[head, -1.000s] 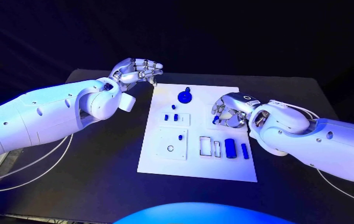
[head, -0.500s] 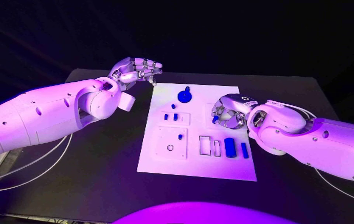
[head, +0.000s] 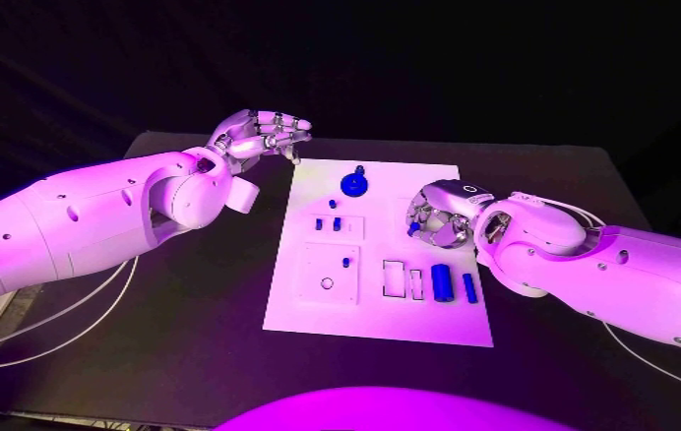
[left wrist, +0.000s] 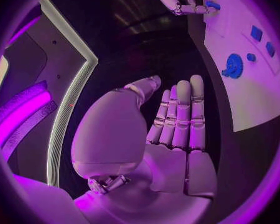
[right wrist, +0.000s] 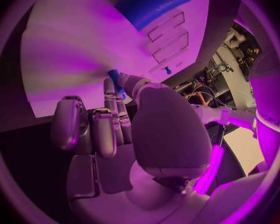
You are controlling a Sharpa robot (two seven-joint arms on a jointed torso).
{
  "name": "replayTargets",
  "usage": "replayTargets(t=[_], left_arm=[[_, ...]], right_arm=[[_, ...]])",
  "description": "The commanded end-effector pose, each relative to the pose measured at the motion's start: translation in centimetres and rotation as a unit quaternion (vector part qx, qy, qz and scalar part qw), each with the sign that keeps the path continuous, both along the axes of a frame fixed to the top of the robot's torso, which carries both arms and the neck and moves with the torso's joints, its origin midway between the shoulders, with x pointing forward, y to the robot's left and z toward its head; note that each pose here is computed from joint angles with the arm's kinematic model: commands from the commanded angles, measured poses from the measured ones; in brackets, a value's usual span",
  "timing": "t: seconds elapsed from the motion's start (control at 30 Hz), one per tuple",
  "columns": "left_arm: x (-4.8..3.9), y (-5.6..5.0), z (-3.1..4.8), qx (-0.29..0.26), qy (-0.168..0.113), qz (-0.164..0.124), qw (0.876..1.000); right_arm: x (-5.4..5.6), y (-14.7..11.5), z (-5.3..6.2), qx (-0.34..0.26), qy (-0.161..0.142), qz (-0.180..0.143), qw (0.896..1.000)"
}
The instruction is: Assemble the parts on the task board
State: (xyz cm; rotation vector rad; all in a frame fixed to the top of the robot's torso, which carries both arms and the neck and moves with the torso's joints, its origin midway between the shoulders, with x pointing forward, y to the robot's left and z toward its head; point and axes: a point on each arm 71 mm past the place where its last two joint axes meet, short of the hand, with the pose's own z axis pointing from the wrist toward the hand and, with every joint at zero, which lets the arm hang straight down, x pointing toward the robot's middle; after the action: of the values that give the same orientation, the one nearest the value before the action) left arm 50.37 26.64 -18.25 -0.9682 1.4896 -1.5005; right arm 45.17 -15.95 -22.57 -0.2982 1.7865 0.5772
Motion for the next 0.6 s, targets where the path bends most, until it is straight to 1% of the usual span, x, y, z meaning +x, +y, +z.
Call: replayTargets(t=[0.03,0.33,0.43,0.6], left_arm=[[-0.03,-0.2,0.10,-0.004,-0.002,-0.007,1.000],[0.00,-0.2,0.10,-0.004,-0.002,-0.007,1.000],[0.02,-0.2,0.09,-0.004,-0.002,-0.007,1.000],[0.05,-0.2,0.07,-0.003,-0.002,-0.006,1.000]], right_arm=[[-0.2,0.1,-0.1,-0.001,-0.005,0.004,1.000],[-0.4,0.1,0.7,0.029,-0.030,-0.001,0.999],[-0.5,0.0,1.2,0.037,-0.034,-0.003,0.999],[-0.9,-0.1,2.4,0.056,-0.035,-0.005,0.998]])
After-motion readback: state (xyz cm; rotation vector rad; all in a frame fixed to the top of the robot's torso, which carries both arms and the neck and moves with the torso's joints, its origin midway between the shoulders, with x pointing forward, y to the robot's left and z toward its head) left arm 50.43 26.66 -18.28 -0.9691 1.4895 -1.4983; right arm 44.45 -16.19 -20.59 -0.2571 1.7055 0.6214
